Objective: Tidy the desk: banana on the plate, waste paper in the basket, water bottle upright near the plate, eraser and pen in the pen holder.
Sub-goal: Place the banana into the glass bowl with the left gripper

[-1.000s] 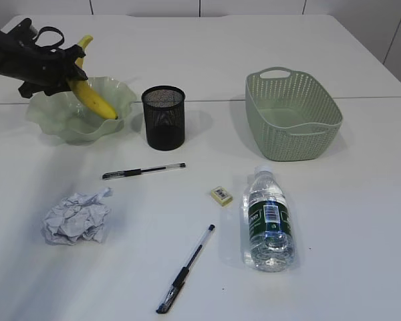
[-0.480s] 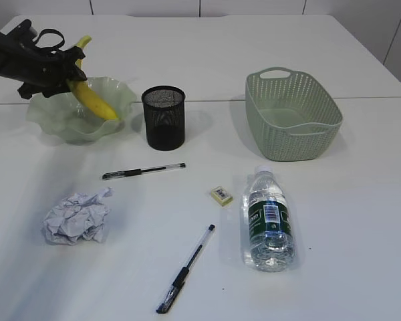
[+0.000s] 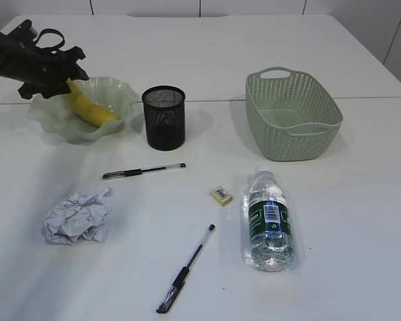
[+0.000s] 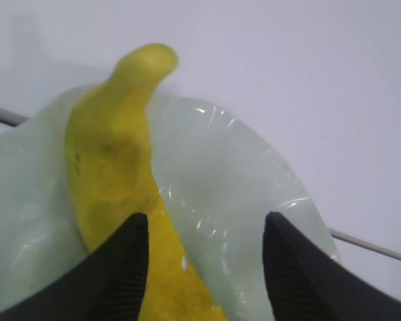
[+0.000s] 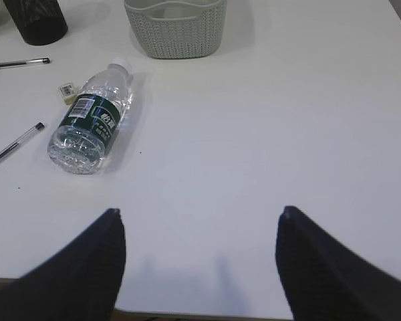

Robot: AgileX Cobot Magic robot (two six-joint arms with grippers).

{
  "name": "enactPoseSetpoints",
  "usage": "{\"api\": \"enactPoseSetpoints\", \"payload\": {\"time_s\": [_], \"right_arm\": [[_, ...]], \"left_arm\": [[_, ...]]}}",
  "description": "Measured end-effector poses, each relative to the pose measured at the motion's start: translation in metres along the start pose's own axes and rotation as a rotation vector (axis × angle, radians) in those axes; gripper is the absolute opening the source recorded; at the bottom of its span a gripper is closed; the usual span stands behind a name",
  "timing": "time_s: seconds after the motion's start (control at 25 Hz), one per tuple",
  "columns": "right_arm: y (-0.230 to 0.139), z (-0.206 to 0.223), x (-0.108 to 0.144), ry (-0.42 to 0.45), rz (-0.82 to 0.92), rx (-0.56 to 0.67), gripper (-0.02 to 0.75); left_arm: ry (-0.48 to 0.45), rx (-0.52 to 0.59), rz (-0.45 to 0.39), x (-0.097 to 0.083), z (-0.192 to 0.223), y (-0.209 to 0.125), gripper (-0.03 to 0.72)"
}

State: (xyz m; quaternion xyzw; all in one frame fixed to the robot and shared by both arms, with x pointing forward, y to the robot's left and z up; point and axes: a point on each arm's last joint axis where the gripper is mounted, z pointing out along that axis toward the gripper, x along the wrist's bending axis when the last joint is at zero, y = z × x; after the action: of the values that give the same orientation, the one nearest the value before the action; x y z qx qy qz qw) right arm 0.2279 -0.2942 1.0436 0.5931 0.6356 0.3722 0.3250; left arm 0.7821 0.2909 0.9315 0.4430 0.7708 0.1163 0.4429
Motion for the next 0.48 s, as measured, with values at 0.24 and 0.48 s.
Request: {"api": "enactPoseSetpoints", "payload": {"time_s": [0.24, 0.48], "right_arm": [[0.000, 0.000, 0.000, 0.000, 0.000, 0.000, 0.519], [0.000, 0.000, 0.000, 0.001, 0.001, 0.000, 0.520]], "left_arm": [[-0.008, 0.014, 0.015, -0.004, -0.005, 0.002, 0.393], [-0.006, 0.004, 0.156, -0.024, -0.034, 0.019, 0.393]]}}
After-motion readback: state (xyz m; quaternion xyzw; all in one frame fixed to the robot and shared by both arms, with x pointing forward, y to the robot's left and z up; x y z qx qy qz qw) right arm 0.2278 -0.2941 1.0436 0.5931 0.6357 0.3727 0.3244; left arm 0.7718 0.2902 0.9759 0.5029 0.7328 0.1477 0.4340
